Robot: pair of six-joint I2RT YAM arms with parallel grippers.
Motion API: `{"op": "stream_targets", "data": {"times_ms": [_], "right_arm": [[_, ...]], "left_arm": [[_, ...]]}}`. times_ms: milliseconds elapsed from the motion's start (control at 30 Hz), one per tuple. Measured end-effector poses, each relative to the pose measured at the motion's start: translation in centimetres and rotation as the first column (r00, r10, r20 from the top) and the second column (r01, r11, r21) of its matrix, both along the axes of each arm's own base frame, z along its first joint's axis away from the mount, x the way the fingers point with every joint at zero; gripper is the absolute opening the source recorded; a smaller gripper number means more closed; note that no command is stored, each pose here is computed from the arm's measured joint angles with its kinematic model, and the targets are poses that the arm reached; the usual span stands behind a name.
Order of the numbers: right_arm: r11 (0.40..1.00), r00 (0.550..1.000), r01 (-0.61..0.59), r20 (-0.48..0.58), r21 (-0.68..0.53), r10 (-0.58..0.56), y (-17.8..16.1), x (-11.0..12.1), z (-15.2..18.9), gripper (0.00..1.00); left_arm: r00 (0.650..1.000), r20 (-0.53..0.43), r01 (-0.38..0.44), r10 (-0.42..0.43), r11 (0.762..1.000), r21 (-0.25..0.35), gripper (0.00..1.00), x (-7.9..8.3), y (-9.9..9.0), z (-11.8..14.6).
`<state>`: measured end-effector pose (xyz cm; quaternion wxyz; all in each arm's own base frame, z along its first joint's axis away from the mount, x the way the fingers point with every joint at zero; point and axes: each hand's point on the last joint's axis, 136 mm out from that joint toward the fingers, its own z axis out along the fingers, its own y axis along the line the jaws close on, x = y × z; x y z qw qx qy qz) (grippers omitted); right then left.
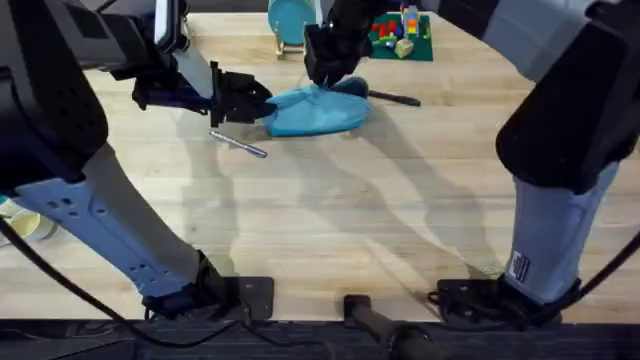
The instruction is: Unzip the bag, pick up the pens from the table one at a time and place them inside, then zip the bag closed.
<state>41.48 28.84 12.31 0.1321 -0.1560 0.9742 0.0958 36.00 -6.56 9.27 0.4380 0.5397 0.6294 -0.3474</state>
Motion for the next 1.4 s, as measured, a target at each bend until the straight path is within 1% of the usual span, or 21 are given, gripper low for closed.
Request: {"op": "stream_targets", "data": {"times_ms": [300,500,633,933,1133,1400], "right_arm": [[0.997,0.997,-0.072,0.028,-0.011,0.073,0.2,0.0,0.6,0.031],[0.988,0.987,-0.149,0.051,-0.030,0.150,1.0,-0.4,0.9,0.031],[0.977,0.975,-0.208,0.070,-0.044,0.210,1.8,-0.8,1.0,0.031],[0.954,0.942,-0.296,0.148,-0.044,0.299,4.2,-0.6,1.6,0.031],[0.941,0.920,-0.334,0.199,-0.047,0.337,5.9,-0.6,2.1,0.031],[0.929,0.905,-0.367,0.209,-0.054,0.370,7.1,-1.5,2.2,0.031]], "left_arm": [[1.000,0.000,0.001,-0.001,1.000,0.001,0.042,0.0,0.0,0.0],[1.000,0.000,0.001,-0.001,1.000,0.001,0.042,0.0,0.0,0.0],[1.000,-0.001,0.001,-0.001,1.000,0.002,0.042,0.0,0.0,0.0],[1.000,0.000,0.002,-0.002,1.000,0.005,0.042,0.0,0.0,-0.1],[1.000,0.002,0.002,-0.002,1.000,0.010,0.042,0.0,0.1,-0.2],[1.000,-0.001,0.003,-0.003,1.000,0.014,0.042,0.0,0.1,-0.2]]}}
